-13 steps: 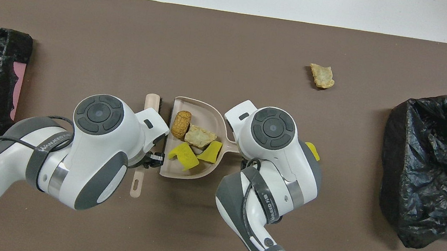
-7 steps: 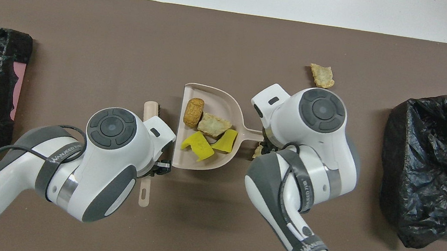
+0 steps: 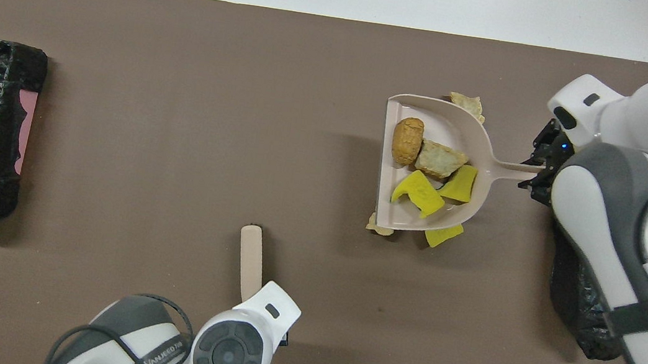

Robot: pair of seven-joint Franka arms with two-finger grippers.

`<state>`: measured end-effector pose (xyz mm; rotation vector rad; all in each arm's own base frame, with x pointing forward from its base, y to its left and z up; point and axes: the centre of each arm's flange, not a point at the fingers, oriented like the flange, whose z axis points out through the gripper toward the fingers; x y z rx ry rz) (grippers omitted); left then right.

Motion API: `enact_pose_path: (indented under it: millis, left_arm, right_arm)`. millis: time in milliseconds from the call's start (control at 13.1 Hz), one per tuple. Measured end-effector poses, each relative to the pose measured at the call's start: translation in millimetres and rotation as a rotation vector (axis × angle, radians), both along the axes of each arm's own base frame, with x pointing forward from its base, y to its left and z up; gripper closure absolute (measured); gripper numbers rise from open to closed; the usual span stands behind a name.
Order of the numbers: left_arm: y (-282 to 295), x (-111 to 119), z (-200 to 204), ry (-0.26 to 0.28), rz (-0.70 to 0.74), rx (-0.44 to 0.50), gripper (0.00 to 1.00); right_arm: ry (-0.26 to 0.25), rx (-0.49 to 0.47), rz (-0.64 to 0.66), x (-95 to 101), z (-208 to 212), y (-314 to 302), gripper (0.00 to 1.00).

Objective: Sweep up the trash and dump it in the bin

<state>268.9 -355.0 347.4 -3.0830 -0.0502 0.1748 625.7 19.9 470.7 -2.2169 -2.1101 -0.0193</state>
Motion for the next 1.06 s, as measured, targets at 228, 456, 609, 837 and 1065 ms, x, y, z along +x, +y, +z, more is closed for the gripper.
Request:
enact_pose_path:
  millis: [228,456,609,837,1065]
  left_arm:
    - [-12,-41,-5,-0.005,-0.031,-0.002,0.74]
    - [-10,-50,-4,-0.010,-0.036,-0.023,0.74]
    - [-9,-49,-4,-0.009,-0.034,-0.024,0.65]
    - [-6,-40,-2,-0.006,-0.080,-0.036,0.33]
    - [5,5,16,0.013,-0.134,-0.042,0.00]
  right_arm:
    - [-0.018,0.001,-0.011,-3.0,4,-98,0.68]
    - [-0.023,-0.040,-0.019,-21.9,12,-197,0.68]
    - [-0.024,-0.106,-0.013,-35.6,23,-246,0.68]
    - [-0.020,-0.214,-0.019,-57.6,46,-306,0.68]
    - [0.014,-0.346,-0.025,-79.1,67,-338,0.68]
